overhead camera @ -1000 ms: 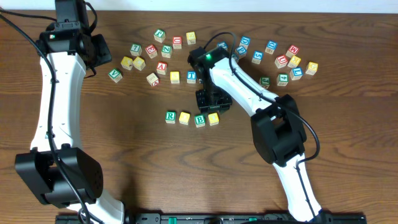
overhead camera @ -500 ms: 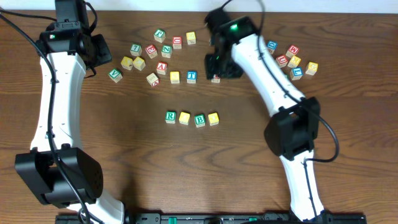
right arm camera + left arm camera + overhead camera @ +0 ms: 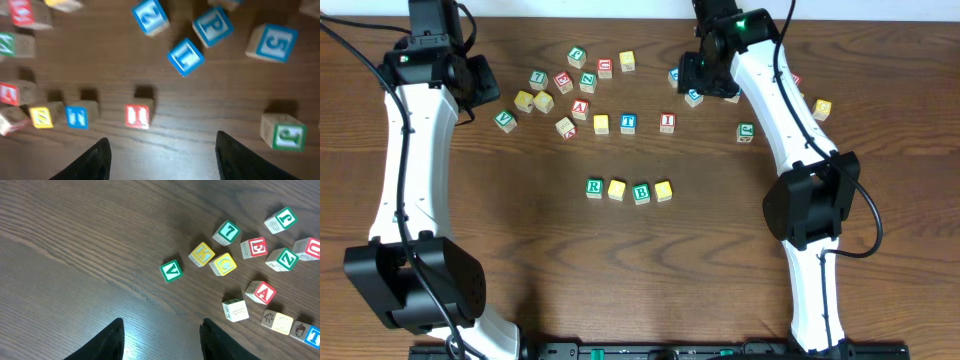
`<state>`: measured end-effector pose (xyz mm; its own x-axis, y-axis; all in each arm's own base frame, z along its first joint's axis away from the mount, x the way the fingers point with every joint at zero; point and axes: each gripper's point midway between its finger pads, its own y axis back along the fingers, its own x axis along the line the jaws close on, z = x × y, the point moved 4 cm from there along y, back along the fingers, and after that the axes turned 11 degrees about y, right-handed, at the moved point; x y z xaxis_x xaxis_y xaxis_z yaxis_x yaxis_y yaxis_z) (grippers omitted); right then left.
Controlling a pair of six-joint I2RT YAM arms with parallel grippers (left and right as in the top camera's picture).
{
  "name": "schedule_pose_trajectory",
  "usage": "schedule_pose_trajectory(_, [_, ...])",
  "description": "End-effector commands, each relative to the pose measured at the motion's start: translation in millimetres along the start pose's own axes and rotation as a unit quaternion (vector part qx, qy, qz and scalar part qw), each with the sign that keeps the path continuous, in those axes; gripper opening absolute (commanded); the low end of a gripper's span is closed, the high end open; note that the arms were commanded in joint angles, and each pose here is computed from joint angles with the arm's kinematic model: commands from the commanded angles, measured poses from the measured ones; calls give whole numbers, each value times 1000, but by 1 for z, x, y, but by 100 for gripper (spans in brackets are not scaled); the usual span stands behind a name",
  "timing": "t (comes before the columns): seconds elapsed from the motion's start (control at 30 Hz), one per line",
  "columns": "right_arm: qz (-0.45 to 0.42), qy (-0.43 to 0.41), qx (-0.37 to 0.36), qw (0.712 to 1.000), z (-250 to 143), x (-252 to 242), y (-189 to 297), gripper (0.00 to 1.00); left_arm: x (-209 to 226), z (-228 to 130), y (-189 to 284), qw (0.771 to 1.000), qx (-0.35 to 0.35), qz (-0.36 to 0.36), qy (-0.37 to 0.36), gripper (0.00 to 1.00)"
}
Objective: Spell out ROBOT
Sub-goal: 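Move the right gripper to the blue T block and grasp it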
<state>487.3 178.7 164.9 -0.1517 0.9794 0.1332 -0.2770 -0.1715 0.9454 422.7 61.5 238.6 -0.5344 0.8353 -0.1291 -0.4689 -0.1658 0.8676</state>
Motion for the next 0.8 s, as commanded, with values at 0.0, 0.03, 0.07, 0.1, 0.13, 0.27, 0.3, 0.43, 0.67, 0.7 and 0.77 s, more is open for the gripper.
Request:
schedule_pose_trajectory(0.0, [23,-1,-25,999,9,19,4,62,3,-1,3,1000,-3,4,-7,48])
schedule_pose_trajectory(0.03, [26,3,-29,999,9,24,4,62,3,-1,3,1000,-3,4,-7,48])
schedule_pose_trajectory(0.07, [30,5,-34,999,10,32,3,62,3,-1,3,1000,-3,4,-8,49])
schedule_pose_trajectory(0.1, [34,10,-40,999,11,40,2,62,3,-1,3,1000,-3,4,-8,49])
schedule_pose_trajectory(0.13, [37,16,-45,998,12,46,1,62,3,-1,3,1000,-3,4,-8,49])
schedule_pose_trajectory(0.27, [46,28,-64,997,12,76,-6,63,3,-1,3,1000,-3,4,-8,48])
schedule_pose_trajectory(0.3, [46,29,-67,996,12,84,-9,63,3,-1,3,1000,-3,4,-8,48])
schedule_pose_trajectory(0.43, [46,29,-80,995,10,109,-24,61,3,-1,3,1000,-3,4,-8,49])
schedule_pose_trajectory(0.67, [25,18,-84,996,3,123,-37,60,3,-1,3,1000,-3,4,-7,49])
schedule_pose_trajectory(0.7, [20,20,-86,996,3,125,-40,60,3,-1,3,1000,-3,4,-8,48])
schedule_pose_trajectory(0.77, [15,24,-85,996,1,128,-48,60,3,-1,3,1000,-3,4,-8,48])
